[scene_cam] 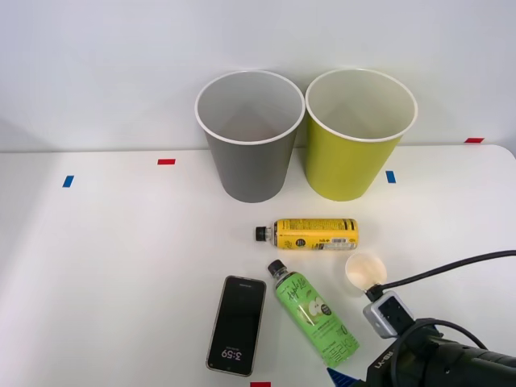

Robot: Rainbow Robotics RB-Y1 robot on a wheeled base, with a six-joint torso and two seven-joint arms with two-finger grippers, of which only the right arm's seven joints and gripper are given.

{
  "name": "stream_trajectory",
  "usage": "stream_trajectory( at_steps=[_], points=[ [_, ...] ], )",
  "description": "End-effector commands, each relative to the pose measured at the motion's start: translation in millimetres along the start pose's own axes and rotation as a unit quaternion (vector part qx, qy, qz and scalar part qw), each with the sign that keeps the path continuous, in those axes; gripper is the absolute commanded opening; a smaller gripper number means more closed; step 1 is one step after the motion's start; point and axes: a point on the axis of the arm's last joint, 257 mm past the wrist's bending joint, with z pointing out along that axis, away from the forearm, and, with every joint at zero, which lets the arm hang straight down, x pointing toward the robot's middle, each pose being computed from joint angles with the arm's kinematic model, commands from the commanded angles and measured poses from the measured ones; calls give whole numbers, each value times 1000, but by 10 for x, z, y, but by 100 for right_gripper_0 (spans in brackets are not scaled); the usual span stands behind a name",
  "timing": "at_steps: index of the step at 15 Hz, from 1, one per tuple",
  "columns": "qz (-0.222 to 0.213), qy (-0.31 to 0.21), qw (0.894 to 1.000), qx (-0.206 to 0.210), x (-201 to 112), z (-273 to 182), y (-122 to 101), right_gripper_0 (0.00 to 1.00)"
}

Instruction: Put cans in the gray bin, plastic bottles in the light green bin

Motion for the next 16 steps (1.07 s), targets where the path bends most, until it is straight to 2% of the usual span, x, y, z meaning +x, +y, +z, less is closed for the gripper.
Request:
stream_trajectory(
  at_steps=[1, 6, 8, 10, 13, 16],
  points=[
    [-7, -27, 1000, -5, -220, 40, 89, 100],
    [-27, -52, 998, -21, -459, 76, 255, 100],
    [-32, -34, 999, -6, -486, 90, 181, 100],
    [-26, -23, 999, 1, -568, 98, 164, 100],
    [18, -2, 1000, 8, -586, 106, 179, 100],
    [11, -28, 999, -13, -889, 101, 373, 100]
  ],
)
